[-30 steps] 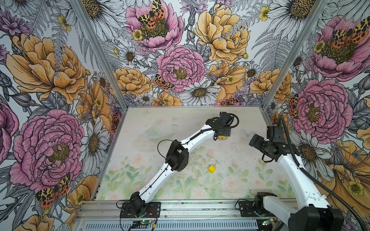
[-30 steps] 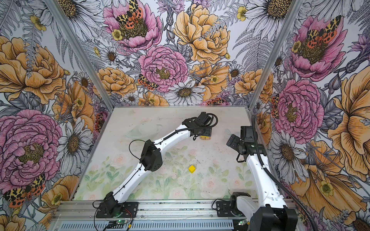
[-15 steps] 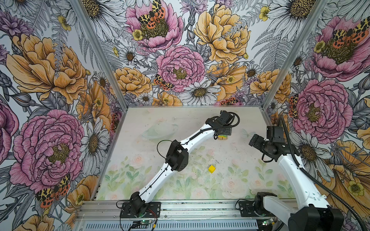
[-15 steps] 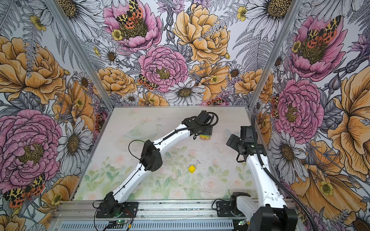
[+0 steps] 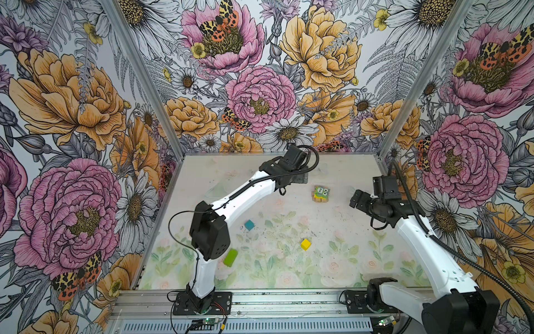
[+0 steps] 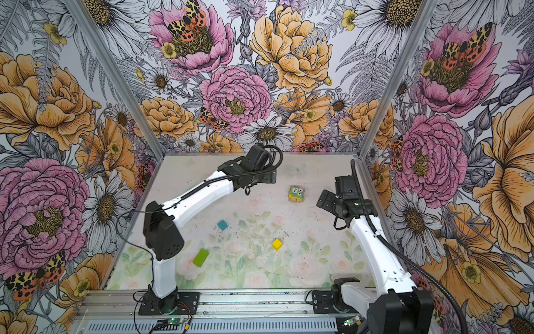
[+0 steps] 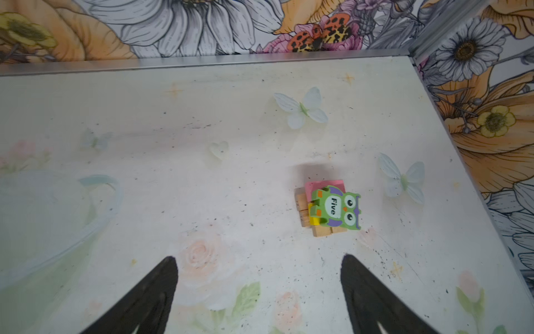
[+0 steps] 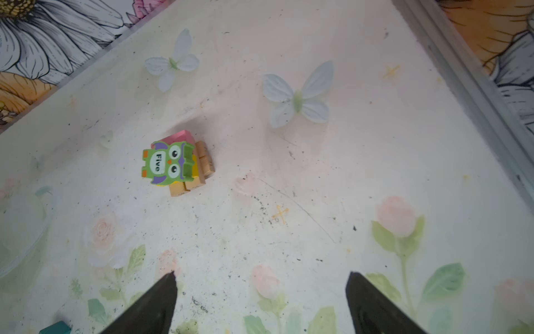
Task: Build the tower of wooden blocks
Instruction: 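Close the right gripper on the owl block while the left arm draws back, then hold the owl block with the right gripper and press it onto the stack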
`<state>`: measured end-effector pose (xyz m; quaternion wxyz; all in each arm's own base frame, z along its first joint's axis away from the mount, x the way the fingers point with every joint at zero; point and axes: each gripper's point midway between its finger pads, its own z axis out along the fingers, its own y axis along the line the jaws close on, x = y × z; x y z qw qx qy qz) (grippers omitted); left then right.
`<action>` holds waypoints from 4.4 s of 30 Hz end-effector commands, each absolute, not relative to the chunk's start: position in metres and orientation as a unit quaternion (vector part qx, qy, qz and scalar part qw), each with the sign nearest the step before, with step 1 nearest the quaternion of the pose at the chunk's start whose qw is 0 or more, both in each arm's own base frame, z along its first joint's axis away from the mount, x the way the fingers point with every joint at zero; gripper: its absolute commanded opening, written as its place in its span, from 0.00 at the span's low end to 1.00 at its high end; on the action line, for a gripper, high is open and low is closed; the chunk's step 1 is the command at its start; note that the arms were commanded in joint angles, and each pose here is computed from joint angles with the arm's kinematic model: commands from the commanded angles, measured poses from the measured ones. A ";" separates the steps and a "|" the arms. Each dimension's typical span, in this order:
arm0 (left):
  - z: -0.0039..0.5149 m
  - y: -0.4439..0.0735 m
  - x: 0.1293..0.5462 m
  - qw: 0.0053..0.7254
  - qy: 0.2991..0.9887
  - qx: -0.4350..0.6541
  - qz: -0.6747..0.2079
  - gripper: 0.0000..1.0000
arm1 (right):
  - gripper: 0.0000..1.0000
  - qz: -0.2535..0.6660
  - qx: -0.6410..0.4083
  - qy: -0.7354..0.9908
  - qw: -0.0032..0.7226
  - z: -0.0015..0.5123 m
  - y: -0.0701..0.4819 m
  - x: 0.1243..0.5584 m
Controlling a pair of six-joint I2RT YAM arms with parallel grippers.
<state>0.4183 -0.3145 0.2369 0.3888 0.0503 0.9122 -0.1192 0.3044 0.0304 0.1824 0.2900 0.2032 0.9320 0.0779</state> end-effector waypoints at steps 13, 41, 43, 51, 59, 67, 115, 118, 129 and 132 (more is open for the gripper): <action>0.193 -0.202 0.328 0.422 0.900 -0.007 -0.113 0.99 | 0.94 0.062 0.238 0.943 0.226 0.152 0.092 0.377; 0.196 -0.146 0.300 0.449 0.881 -0.042 -0.143 0.99 | 0.92 0.030 0.196 0.968 0.150 0.099 0.119 0.439; 0.197 -0.144 0.300 0.450 0.881 -0.042 -0.144 0.99 | 0.91 0.031 0.193 0.969 0.149 0.098 0.121 0.441; 0.198 -0.141 0.302 0.448 0.880 -0.047 -0.151 0.99 | 0.85 0.029 0.180 0.973 0.143 0.091 0.124 0.445; 0.197 -0.140 0.302 0.447 0.880 -0.050 -0.152 0.99 | 0.82 0.020 0.176 0.975 0.134 0.084 0.123 0.445; 0.196 -0.137 0.302 0.448 0.880 -0.055 -0.150 0.99 | 0.82 0.015 0.171 0.976 0.131 0.081 0.123 0.448; 0.195 -0.133 0.300 0.445 0.878 -0.070 -0.162 0.99 | 0.69 0.002 0.099 0.984 0.147 0.095 0.128 0.458; 0.196 -0.133 0.301 0.445 0.878 -0.071 -0.162 0.99 | 0.69 -0.002 0.094 0.985 0.143 0.093 0.126 0.459; 0.196 -0.140 0.300 0.437 0.880 -0.066 -0.174 0.99 | 0.70 -0.003 0.085 0.988 0.126 0.079 0.125 0.458; 0.196 -0.141 0.301 0.436 0.881 -0.066 -0.173 0.99 | 0.70 -0.003 0.085 0.989 0.122 0.076 0.125 0.458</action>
